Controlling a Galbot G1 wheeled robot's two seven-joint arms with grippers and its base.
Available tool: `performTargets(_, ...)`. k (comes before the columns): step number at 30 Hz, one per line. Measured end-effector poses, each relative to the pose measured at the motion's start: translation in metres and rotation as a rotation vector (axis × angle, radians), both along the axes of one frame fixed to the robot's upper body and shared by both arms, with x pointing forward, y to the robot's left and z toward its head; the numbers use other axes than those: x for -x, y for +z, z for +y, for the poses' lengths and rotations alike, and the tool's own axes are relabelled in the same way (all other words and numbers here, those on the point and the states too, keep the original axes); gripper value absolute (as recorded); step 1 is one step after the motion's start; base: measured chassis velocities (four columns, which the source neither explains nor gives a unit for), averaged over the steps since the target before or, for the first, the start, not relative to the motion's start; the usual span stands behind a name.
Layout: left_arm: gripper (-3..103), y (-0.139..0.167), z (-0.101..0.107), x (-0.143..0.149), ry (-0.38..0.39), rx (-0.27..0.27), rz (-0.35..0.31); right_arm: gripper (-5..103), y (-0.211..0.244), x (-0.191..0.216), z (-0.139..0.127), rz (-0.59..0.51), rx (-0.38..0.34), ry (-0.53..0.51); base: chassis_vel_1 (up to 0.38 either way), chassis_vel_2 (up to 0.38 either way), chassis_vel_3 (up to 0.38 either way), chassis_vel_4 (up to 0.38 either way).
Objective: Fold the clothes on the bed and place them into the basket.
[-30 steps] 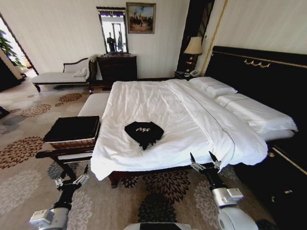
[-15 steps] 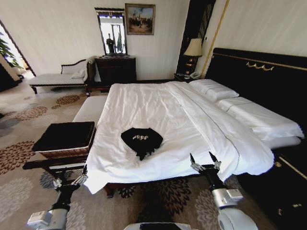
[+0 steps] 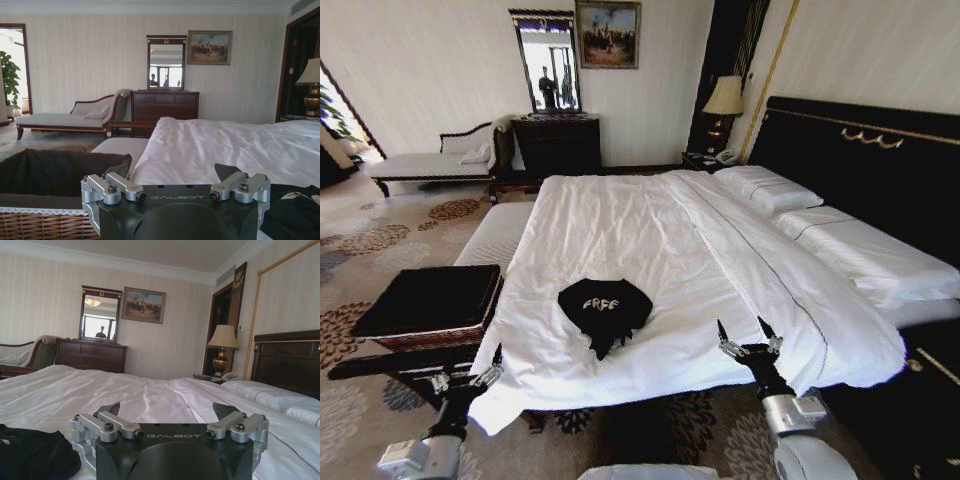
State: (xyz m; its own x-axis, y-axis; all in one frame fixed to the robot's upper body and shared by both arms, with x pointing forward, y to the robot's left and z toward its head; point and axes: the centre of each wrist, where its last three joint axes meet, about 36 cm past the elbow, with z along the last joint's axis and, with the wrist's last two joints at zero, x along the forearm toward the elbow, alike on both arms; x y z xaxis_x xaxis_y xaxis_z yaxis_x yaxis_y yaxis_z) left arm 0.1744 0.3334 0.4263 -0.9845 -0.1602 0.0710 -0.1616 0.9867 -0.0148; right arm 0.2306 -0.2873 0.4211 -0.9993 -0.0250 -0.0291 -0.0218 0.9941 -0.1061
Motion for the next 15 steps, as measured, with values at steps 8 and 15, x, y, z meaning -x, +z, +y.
performTargets(8,99,-0.0007,0.0002,0.0003,0.001,0.0,0.002,100,-0.0007,0.0001,0.0011,0.0,-0.014,-0.002,-0.074,0.076,0.075,-0.067)
performTargets(15,99,-0.0017,0.0006,0.0006,0.001,0.0,0.006,100,-0.0035,0.0003,0.0021,0.007,-0.018,-0.016,-0.126,0.114,0.124,-0.113)
